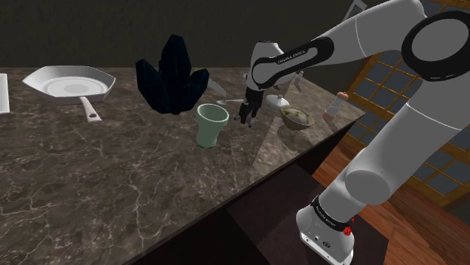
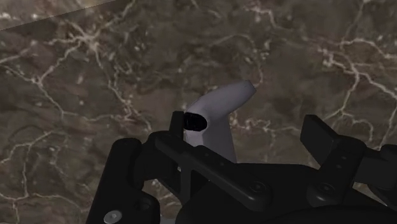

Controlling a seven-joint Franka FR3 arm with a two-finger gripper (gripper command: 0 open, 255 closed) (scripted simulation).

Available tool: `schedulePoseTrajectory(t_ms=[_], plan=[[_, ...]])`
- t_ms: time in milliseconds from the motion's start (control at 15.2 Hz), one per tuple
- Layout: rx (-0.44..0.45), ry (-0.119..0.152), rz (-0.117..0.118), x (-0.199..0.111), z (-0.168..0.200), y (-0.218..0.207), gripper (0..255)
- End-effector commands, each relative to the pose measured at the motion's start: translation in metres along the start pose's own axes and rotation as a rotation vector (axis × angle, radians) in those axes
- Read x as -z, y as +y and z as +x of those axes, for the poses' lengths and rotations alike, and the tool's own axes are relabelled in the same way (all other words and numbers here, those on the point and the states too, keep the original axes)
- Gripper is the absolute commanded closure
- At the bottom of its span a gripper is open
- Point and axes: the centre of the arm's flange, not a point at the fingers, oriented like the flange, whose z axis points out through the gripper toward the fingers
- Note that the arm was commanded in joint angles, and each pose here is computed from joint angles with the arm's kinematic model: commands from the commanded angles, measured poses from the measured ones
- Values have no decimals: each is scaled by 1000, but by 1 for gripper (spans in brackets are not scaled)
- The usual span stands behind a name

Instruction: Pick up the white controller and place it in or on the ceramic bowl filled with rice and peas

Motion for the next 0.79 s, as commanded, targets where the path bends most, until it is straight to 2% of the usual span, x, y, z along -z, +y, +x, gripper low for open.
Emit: schedulePoseTrajectory(t_ms=[0,66,132,726], plan=[[2,-2,1,-1,0,-1,0],[2,-2,1,-1,0,-1,0],[2,-2,1,-1,0,-1,255],[2,-2,1,-1,0,-1,255]])
